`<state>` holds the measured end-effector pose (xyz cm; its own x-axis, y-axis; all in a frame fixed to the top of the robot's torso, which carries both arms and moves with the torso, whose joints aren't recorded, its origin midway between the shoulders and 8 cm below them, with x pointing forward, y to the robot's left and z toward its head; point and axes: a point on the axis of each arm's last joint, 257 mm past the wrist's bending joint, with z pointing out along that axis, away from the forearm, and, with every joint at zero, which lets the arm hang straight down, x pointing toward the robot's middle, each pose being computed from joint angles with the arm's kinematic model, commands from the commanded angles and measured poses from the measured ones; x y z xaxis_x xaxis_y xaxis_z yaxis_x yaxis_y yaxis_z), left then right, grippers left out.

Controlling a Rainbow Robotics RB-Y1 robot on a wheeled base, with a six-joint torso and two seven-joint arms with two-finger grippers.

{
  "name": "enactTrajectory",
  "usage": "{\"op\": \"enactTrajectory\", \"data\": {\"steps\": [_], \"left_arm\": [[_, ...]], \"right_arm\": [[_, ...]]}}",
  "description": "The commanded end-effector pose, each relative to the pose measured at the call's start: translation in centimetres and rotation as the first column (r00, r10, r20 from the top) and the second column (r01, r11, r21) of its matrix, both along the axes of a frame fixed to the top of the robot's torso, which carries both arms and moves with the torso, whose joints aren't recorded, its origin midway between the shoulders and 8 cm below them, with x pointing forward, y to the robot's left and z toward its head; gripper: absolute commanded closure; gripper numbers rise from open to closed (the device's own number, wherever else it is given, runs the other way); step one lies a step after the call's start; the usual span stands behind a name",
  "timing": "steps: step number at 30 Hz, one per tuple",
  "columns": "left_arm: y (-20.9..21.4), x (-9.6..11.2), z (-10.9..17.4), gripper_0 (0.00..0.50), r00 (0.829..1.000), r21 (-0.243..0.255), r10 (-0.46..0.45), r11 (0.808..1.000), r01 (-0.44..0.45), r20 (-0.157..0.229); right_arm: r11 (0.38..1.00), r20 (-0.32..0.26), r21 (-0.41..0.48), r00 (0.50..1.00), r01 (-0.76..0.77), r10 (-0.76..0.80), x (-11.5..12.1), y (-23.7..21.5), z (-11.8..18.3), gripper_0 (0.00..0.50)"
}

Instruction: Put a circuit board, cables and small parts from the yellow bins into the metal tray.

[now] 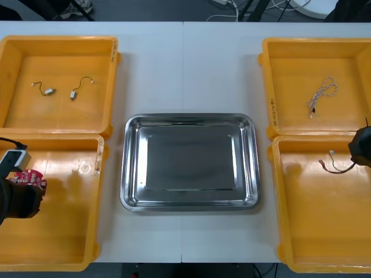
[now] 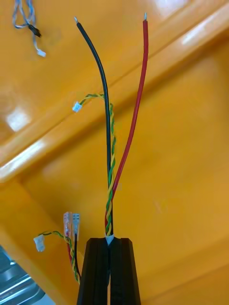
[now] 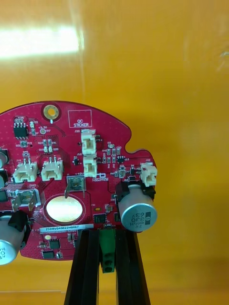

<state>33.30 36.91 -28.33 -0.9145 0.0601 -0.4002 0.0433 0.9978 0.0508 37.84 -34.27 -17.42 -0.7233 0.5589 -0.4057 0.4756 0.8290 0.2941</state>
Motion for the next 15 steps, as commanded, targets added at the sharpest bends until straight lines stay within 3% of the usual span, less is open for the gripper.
{"op": "enactTrajectory", "data": {"steps": [1,15], "left_arm": [[-0.9,2.1,4.0,0.500,0.998,-0.002,0.006,1.000,-0.006,0.068],[-1.5,2.7,7.7,0.500,0.998,0.050,-0.008,0.999,0.005,0.061]], "right_arm": [[0.997,0.076,-0.055,0.996,-0.047,0.051,0.7,-1.0,4.0,0.500],[0.977,0.035,-0.097,0.981,-0.188,0.192,-0.7,-0.8,6.2,0.500]]}}
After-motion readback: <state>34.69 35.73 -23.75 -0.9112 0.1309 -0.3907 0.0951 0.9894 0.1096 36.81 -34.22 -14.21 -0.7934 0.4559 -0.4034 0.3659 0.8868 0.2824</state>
